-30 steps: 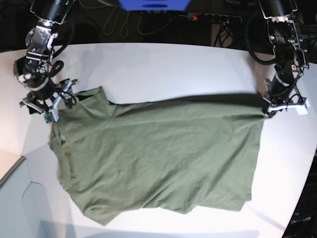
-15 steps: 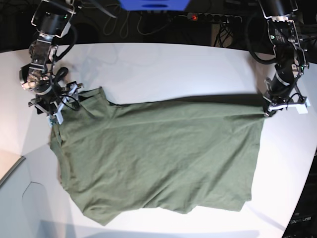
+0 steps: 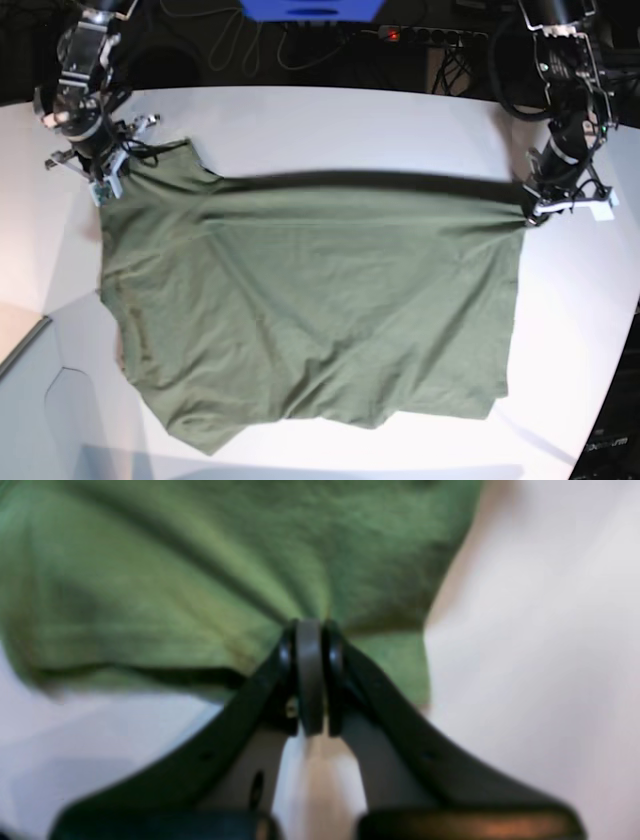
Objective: Layout the t-shirt on the table in an organized manner, then fold the t-shirt properly
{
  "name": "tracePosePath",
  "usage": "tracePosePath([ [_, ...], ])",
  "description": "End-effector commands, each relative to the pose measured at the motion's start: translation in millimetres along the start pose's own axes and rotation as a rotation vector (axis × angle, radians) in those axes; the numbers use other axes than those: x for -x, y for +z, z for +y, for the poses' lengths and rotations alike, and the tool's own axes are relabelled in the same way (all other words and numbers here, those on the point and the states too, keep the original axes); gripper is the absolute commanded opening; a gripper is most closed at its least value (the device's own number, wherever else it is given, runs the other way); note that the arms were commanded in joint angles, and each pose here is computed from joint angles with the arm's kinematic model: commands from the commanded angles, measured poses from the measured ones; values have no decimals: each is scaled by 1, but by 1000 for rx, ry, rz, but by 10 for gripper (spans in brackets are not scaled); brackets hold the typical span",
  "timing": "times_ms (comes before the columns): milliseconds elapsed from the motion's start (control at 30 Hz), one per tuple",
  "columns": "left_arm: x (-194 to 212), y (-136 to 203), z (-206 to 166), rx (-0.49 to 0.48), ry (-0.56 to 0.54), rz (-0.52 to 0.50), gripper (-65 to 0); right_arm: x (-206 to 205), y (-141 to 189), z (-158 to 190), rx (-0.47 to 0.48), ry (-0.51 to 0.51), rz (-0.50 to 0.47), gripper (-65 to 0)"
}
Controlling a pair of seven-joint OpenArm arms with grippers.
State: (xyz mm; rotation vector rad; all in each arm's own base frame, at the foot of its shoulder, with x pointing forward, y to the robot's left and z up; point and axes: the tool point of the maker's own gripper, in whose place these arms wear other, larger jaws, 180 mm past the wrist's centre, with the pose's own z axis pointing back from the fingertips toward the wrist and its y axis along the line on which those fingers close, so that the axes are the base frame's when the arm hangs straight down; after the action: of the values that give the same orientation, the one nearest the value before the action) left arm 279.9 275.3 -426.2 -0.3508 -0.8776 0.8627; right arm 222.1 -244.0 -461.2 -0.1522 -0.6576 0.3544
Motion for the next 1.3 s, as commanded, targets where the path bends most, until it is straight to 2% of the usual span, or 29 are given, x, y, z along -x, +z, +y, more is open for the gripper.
tracePosePath([
  [0, -19, 2, -11, 31, -15, -51, -647, -23, 10, -13, 46, 2, -85, -650],
  [133, -14, 14, -14, 41, -25, -59, -647, -23, 38, -10, 84, 30, -105, -650],
  [467, -4, 36, 2, 11, -58, -46, -647, -11, 82, 20, 87, 35, -95, -650],
  [567, 0, 37, 8, -2, -57, -37, -647, -15, 94, 23, 74, 0, -136, -650],
  [667, 1, 37, 9, -4, -57, -35, -647, -18, 93, 21, 71, -24, -150, -650],
  [833, 1, 36, 6, 2, -58, -34, -647, -23, 68, 15, 58, -51, -158, -650],
  [967, 1, 36, 5, 5, -59, -35, -647, -19, 45, -10, 98, -133, -119, -544],
  [1100, 1, 35, 4, 6, -58, -36, -647, -3, 24, -43, 143, -232, -36, -378],
  [1167, 1, 35, 4, 6, -58, -36, -647, 2, 14, -50, 134, -250, -5, -309],
  [1267, -3, 33, -1, 18, -59, -44, -647, 3, 11, -53, 130, -250, 10, -254],
])
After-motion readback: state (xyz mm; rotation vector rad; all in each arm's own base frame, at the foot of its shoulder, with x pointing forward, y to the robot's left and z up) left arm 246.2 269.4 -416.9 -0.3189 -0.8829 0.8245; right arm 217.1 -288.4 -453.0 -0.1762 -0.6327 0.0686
